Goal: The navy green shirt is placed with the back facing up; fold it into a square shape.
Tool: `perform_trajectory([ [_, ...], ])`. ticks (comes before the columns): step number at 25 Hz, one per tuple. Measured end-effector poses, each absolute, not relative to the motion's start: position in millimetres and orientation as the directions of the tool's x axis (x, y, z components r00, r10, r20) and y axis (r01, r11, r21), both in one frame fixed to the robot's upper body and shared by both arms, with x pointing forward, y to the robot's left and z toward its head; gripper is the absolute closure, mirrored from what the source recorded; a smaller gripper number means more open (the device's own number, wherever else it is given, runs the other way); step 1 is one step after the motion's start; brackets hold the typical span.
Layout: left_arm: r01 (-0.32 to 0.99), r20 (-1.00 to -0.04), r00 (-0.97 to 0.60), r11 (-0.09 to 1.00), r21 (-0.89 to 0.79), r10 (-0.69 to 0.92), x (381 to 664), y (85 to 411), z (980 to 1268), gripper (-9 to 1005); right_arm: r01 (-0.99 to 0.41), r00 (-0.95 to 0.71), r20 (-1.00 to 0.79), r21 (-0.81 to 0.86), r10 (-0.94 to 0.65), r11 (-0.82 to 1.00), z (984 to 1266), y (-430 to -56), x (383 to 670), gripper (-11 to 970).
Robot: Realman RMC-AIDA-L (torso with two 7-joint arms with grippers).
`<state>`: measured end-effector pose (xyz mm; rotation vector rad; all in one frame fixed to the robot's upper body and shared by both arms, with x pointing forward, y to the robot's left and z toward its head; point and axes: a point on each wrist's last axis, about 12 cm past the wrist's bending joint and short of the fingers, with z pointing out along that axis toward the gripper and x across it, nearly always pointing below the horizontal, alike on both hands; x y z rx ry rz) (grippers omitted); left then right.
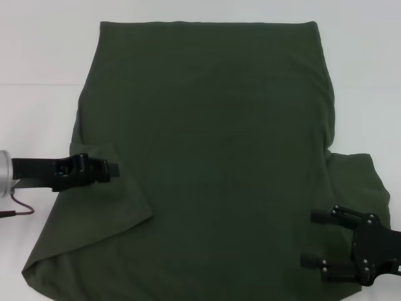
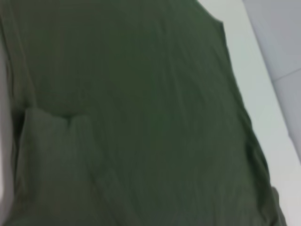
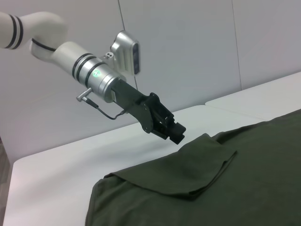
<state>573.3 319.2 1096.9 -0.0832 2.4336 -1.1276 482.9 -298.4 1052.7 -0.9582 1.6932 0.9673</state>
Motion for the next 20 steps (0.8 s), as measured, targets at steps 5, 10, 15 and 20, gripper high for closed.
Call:
perform_trajectory([
  [5,0.244,-0.475,-0.853,0.64,-0.728,-0.215,564.4,327.1,1098.2,668,-0.906,-0.26,-0.951,0.18,-0.169,0.383,1053.1,-298.2,483.0,19],
  [10,0.504,-0.645,-0.764,0.604,-0.617,-0.022,546.7,326.0,1095.6,468,-0.903,-0.261,-0.951,0.18,-0.166,0.39,1053.4,-299.7,483.0,19],
  [15,0.729,-0.795,-0.583,0.538,-0.423,0.166,531.8,326.5,1093.7,343,-0.898,-0.264,-0.95,0.178,-0.168,0.402,1052.5,-301.0,483.3,18],
  [20,0.842,-0.885,-0.394,0.484,-0.24,0.247,511.6,328.7,1084.3,237,-0.882,-0.27,-0.951,0.182,-0.15,0.435,1051.6,-304.7,482.5,18],
])
